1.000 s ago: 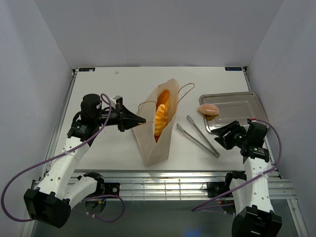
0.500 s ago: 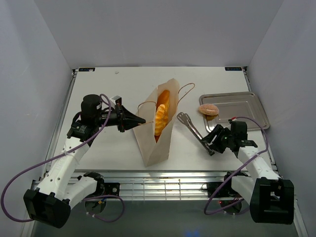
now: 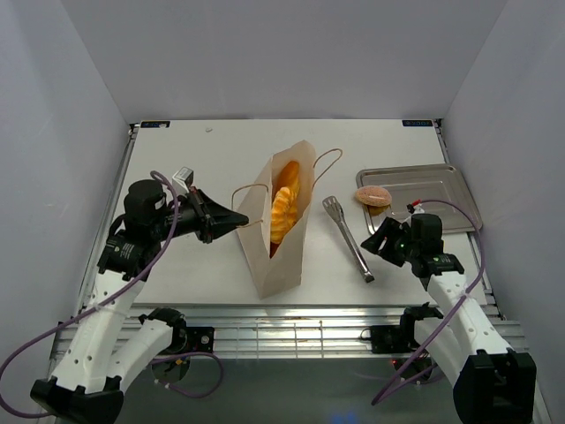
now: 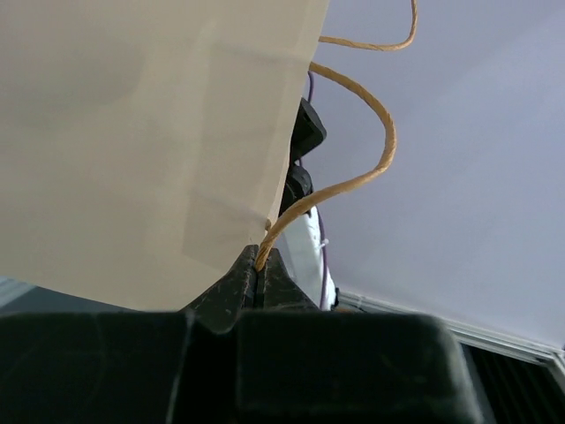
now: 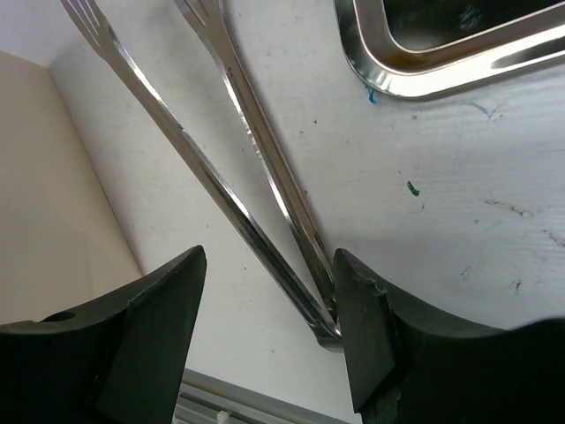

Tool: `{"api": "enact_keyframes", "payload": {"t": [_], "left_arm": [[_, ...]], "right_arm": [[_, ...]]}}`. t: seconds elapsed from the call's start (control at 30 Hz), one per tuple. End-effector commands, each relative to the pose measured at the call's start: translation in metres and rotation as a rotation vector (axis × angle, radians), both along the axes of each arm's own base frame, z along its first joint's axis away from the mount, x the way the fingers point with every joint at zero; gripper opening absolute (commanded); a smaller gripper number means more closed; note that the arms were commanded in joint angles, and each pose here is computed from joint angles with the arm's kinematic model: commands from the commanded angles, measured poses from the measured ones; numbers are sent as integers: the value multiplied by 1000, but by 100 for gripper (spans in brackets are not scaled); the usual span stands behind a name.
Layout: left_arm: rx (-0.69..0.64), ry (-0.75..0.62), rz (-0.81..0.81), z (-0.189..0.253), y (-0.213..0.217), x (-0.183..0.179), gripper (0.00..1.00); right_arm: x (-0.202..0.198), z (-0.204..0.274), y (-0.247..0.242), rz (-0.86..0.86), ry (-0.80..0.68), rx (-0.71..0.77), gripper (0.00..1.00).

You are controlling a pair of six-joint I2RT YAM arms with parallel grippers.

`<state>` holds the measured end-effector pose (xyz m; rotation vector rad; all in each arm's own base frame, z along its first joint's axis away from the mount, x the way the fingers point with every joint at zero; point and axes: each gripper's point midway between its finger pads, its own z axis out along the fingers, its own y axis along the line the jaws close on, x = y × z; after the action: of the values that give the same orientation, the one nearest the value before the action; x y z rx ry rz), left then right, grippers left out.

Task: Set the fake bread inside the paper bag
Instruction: Adjust the clamp at the center of the board.

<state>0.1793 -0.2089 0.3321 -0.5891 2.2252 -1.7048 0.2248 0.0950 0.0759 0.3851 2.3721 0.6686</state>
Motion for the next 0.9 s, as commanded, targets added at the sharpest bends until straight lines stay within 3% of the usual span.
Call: {"api": "enact_keyframes", "payload": {"t": [0.0,0.2,0.27,0.43,0.87], "left_arm": [[101,-110,76,-8,15,-3,0],[134,-265,119,0,28,-16,0],[122,-289,106,-4,27,-21,0],[95,-332,48,-8,23,-32,0],[59,-424,10,5,20,-39,0]], "right_arm": [[6,7,-10,2,-37,-81,66],[9,-7,-4,25,-60,-51,65],[18,2,2,40,-124,-17,66],[19,-13,8,102,-88,-23,63],[8,-27,23,254,-161,2,32]]}}
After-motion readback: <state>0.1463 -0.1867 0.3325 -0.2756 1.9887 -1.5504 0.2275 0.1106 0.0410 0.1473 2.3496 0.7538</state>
